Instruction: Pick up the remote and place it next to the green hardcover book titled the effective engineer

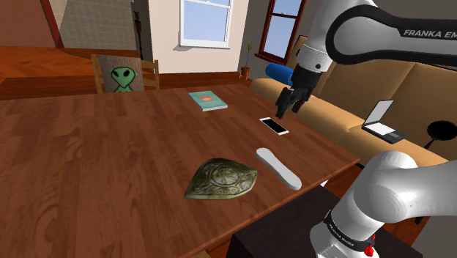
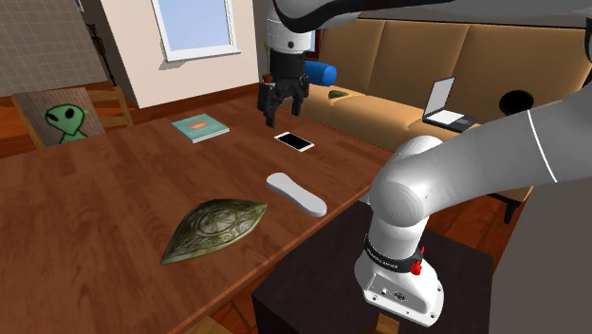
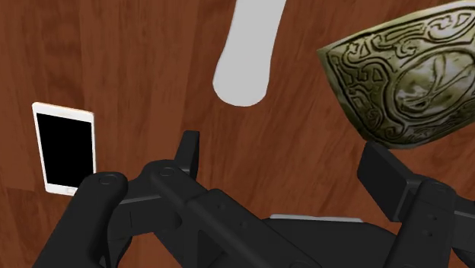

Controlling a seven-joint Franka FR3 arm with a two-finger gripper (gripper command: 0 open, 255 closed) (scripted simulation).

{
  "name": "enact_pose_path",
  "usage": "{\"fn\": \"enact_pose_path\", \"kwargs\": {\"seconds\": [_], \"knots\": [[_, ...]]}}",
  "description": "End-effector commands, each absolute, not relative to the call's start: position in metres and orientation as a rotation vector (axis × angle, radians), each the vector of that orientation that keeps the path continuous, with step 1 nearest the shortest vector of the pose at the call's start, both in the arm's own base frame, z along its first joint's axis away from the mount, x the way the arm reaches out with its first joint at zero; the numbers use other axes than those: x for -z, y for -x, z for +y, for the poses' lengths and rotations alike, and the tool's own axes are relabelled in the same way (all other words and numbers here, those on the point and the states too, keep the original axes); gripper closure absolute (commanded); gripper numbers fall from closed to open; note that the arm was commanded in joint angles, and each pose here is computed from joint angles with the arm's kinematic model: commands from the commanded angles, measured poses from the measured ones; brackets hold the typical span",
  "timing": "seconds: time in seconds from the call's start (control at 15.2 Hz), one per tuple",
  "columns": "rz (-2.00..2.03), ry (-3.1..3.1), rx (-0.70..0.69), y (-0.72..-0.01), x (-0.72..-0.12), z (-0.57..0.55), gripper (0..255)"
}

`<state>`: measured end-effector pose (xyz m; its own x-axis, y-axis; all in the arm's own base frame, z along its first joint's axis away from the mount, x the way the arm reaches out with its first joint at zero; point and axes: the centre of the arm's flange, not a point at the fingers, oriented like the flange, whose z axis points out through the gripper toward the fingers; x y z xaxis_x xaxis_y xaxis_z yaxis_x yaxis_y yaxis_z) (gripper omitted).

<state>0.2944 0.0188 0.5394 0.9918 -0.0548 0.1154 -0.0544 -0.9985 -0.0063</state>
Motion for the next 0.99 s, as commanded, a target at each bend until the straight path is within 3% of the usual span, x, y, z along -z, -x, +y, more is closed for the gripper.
{"fn": "enact_pose_path", "kwargs": {"seconds": [0.0, 0.92], "knots": [[0.101, 3.136, 0.156, -0.292, -0.513, 0.020, 0], [0.182, 3.154, 0.011, -0.273, -0.358, 0.025, 0]]}}
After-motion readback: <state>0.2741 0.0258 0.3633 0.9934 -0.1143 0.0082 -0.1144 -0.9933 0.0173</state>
